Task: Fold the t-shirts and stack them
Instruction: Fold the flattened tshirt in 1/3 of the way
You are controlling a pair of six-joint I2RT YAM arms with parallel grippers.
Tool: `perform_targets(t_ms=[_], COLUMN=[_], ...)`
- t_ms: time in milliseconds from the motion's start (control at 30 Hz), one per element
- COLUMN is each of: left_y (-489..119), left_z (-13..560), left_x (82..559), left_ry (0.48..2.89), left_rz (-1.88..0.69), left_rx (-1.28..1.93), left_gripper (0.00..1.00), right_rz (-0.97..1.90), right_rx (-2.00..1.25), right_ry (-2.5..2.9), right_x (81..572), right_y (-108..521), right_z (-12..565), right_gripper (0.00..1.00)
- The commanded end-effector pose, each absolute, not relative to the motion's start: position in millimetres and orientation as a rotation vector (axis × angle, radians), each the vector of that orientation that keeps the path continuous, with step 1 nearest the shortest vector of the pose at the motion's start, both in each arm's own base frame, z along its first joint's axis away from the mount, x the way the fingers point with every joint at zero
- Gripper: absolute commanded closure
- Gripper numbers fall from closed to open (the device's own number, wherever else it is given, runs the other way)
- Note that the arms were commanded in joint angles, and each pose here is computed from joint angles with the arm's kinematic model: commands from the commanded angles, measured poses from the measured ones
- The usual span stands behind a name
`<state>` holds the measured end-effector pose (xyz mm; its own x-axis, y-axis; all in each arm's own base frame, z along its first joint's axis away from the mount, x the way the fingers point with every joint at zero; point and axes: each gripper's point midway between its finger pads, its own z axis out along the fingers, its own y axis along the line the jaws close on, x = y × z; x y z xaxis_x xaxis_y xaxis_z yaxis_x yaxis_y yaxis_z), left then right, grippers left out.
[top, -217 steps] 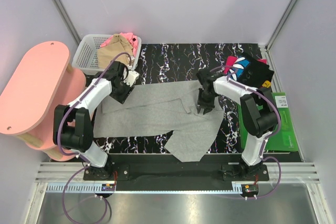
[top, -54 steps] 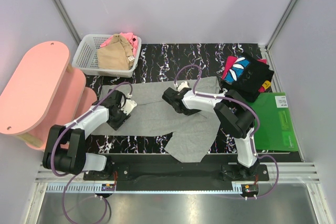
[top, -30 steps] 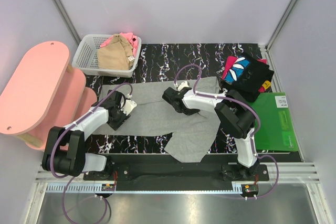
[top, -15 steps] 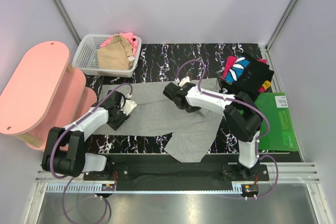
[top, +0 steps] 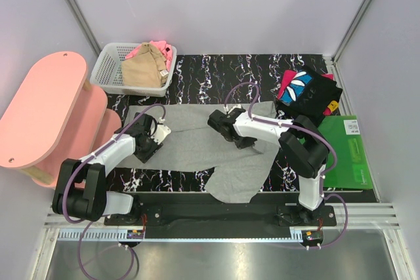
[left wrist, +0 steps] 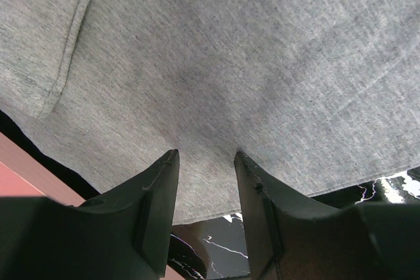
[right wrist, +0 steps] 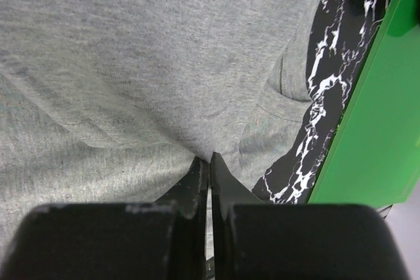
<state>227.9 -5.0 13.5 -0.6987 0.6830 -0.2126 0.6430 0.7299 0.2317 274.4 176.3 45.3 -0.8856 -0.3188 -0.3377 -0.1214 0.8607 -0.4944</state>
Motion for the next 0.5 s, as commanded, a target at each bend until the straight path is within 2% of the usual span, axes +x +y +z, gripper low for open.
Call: perform_targets(t_ms=[0, 67, 200, 233, 267, 367, 467], left_y=[1, 1, 2, 3, 4, 5, 3], left_z=[-11, -11, -10, -9, -8, -5, 0], left_x=[196, 196, 196, 196, 196, 197, 199], left_ry=[2.760, 2.763, 2.762, 2.760, 2.757, 2.748, 2.745], left_rz=[0.160, 0.159, 0.168, 0.172, 0.179, 0.193, 0.185], left_rx=[1.085, 1.082, 1.081, 1.084, 1.085, 1.084, 1.072], left_gripper=[0.55, 0.55, 0.55, 0.55, 0.55, 0.55, 0.54], right_rz=[-0.642, -0.652, -0.611, -0.581, -0.533, -0.375, -0.229], right_rx=[-0.304, -0.314, -0.309, -0.296, -0.276, -0.140, 0.008], right_ry=[2.648, 2.648, 2.652, 2.654, 2.667, 2.612, 2.601], right_x=[265, 268, 287, 293, 298, 339, 380], right_y=[178, 179, 187, 188, 192, 195, 183], right_z=[39, 35, 44, 51, 56, 101, 127], right_gripper=[0.96, 0.81, 0.64, 0.54, 0.49, 0.39, 0.37])
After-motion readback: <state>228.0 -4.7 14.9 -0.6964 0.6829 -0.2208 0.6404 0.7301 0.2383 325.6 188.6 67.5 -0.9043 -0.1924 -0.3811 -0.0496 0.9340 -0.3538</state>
